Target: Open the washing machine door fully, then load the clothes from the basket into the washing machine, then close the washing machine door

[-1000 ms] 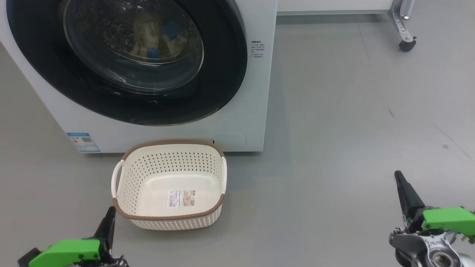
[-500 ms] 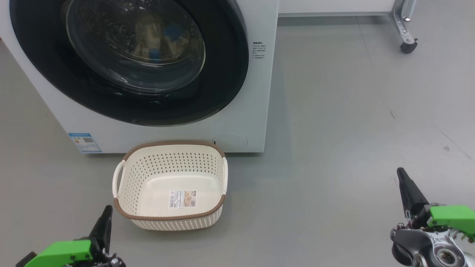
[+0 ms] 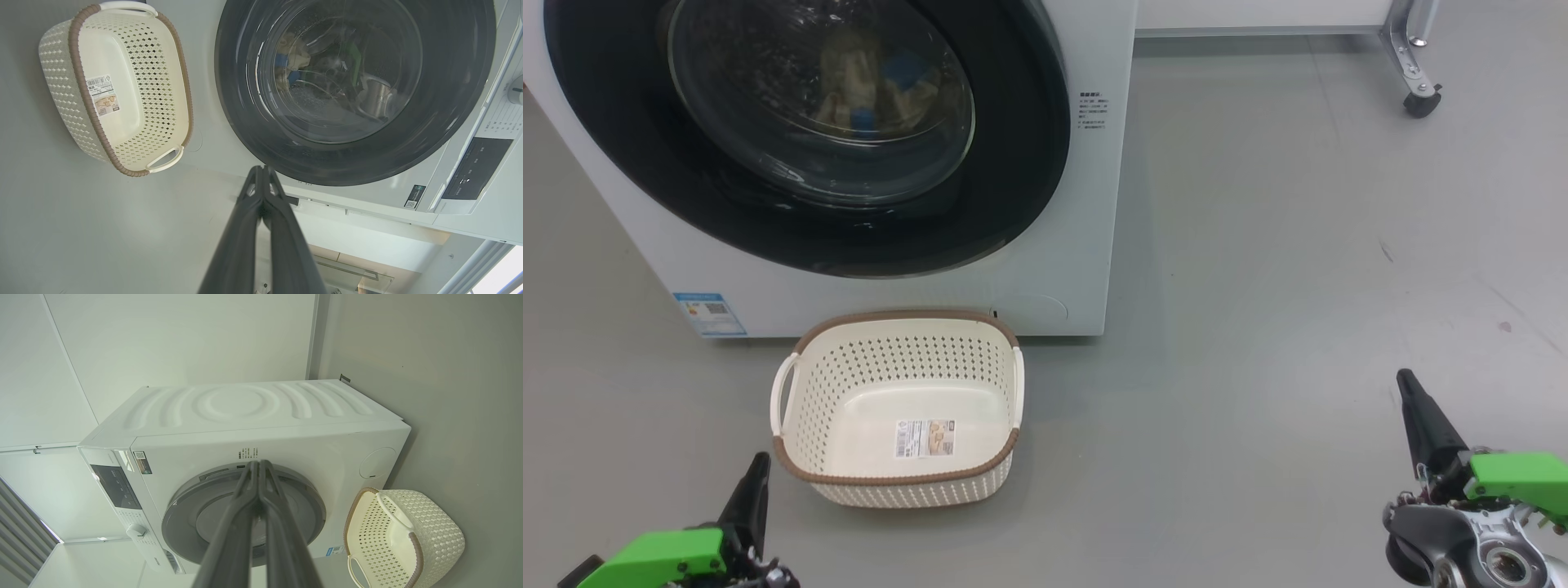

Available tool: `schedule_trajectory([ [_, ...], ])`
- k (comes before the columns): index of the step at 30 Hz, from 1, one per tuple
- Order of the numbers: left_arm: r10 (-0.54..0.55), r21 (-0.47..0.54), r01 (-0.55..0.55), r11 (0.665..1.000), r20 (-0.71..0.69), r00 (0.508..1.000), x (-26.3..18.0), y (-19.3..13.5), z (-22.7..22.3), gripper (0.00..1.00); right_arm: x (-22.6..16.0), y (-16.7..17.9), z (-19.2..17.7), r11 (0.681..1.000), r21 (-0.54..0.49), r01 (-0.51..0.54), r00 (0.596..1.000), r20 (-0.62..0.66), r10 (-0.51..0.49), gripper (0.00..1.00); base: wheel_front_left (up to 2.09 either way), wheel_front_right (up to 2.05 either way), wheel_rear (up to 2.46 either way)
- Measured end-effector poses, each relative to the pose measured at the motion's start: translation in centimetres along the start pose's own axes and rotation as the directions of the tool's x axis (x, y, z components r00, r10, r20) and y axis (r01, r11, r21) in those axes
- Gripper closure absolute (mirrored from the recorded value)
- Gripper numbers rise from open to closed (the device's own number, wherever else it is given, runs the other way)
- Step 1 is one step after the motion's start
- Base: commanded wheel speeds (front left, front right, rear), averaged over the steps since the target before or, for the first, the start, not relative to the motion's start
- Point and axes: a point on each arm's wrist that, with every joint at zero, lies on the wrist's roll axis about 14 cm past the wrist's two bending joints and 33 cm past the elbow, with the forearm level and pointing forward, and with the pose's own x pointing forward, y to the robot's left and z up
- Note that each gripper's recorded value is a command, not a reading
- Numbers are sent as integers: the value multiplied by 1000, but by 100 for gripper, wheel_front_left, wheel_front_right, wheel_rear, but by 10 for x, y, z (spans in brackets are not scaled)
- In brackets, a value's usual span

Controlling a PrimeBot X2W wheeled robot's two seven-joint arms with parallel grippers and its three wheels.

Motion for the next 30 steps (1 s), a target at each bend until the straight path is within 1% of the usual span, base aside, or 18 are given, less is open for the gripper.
schedule_trajectory([
  [30, 0, -5, 0, 1000, -3, 1000, 0, 0, -1, 100, 0, 0, 2, 1000, 1, 0, 1000, 2, 0, 100, 0, 0, 0],
])
